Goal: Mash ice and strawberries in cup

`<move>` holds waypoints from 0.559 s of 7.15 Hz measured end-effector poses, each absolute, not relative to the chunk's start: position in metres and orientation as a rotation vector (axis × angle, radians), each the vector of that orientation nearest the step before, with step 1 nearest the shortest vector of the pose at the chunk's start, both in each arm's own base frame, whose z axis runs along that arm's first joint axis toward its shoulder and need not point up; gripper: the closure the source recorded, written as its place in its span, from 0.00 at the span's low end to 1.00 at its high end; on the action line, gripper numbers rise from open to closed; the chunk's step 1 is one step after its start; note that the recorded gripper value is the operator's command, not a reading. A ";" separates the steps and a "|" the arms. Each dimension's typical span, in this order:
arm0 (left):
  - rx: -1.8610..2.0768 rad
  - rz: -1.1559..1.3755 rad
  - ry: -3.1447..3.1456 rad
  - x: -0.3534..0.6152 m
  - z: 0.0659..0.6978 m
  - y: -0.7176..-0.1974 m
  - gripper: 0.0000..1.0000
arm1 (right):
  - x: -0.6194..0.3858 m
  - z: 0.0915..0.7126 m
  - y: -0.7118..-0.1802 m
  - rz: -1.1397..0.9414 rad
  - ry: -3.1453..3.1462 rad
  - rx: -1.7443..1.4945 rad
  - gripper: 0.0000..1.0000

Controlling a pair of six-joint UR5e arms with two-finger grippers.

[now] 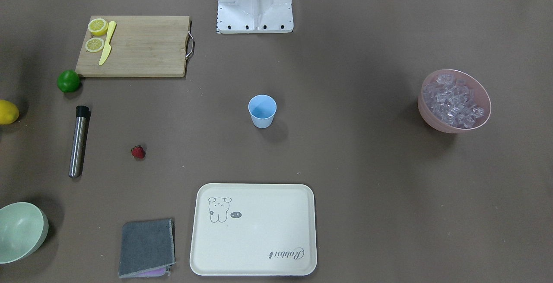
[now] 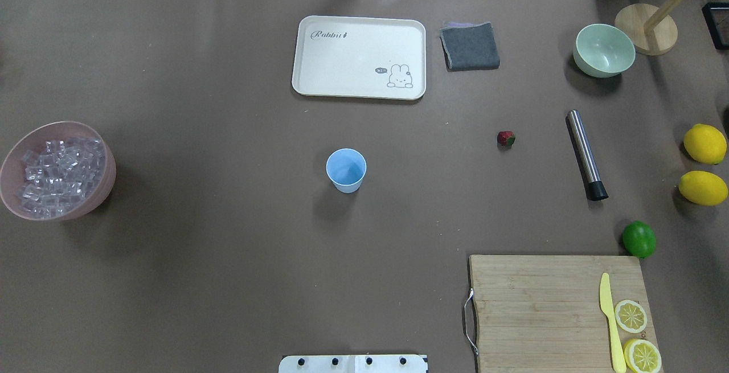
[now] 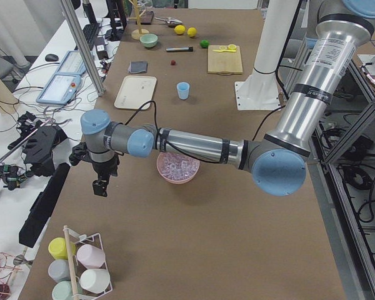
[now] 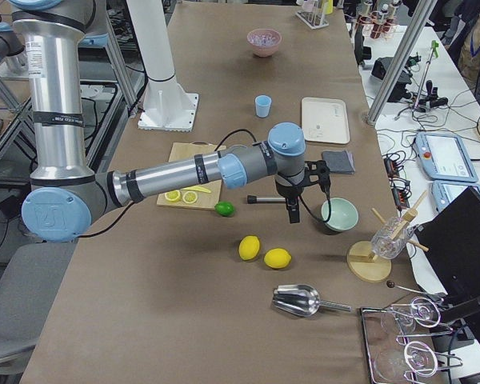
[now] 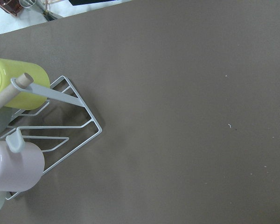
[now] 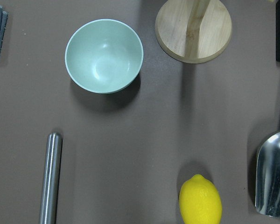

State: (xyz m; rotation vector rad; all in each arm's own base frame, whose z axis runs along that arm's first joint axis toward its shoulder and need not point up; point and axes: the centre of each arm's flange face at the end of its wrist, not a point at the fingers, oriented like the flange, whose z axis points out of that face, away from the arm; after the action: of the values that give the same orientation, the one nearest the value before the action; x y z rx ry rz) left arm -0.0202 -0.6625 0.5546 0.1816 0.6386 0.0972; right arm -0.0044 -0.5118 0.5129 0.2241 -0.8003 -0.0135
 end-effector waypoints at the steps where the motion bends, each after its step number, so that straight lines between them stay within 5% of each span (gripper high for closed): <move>1: 0.197 0.103 0.636 -0.020 0.547 -0.662 0.02 | -0.004 0.513 -0.511 -0.013 -0.801 0.224 0.00; 4: 0.266 0.109 0.495 -0.027 0.522 -0.664 0.02 | -0.005 0.513 -0.510 -0.014 -0.802 0.223 0.00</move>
State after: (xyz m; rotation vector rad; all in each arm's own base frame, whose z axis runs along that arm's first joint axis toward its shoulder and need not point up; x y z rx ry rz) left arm -0.0272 -0.6640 0.5217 0.2661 0.4953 0.1093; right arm -0.0048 -0.5105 0.5127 0.2227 -0.8017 -0.0145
